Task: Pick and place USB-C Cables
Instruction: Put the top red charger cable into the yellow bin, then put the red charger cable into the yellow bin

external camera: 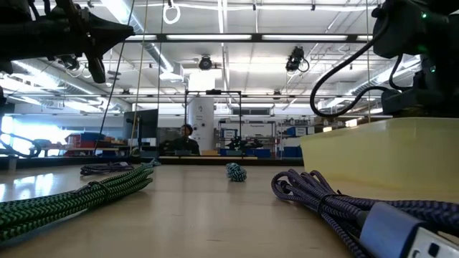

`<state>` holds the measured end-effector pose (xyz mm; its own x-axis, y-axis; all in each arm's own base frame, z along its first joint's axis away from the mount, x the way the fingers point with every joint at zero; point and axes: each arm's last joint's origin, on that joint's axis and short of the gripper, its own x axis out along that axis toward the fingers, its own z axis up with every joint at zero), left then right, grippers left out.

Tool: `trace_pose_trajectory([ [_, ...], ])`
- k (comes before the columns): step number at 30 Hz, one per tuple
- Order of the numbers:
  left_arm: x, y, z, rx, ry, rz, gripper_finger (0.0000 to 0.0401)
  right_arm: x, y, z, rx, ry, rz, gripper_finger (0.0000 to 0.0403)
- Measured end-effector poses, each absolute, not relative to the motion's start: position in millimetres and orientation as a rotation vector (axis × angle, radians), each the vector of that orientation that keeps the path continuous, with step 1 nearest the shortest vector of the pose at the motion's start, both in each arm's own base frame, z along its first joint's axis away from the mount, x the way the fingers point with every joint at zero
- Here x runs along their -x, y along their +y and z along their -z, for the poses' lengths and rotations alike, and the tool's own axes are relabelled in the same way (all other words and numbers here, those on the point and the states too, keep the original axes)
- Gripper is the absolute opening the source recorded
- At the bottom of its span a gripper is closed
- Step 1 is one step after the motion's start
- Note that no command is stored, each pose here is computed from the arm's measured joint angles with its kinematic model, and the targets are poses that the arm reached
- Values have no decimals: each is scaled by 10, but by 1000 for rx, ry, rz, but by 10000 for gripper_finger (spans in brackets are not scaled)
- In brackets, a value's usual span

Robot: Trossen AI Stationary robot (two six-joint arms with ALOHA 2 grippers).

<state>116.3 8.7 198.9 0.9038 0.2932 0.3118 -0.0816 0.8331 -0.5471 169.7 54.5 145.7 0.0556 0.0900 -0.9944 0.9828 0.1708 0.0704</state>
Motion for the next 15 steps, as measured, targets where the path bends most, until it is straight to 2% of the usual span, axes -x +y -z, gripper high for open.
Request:
trace_pose_trajectory([
  [7, -1162, 87, -1990, 553, -399, -204, 21, -1711, 549, -1504, -1159, 1302, 986, 83],
  [15, -1164, 87, -1986, 552, -395, -206, 21, -1874, 562, -1946, -1099, 1269, 969, 84],
])
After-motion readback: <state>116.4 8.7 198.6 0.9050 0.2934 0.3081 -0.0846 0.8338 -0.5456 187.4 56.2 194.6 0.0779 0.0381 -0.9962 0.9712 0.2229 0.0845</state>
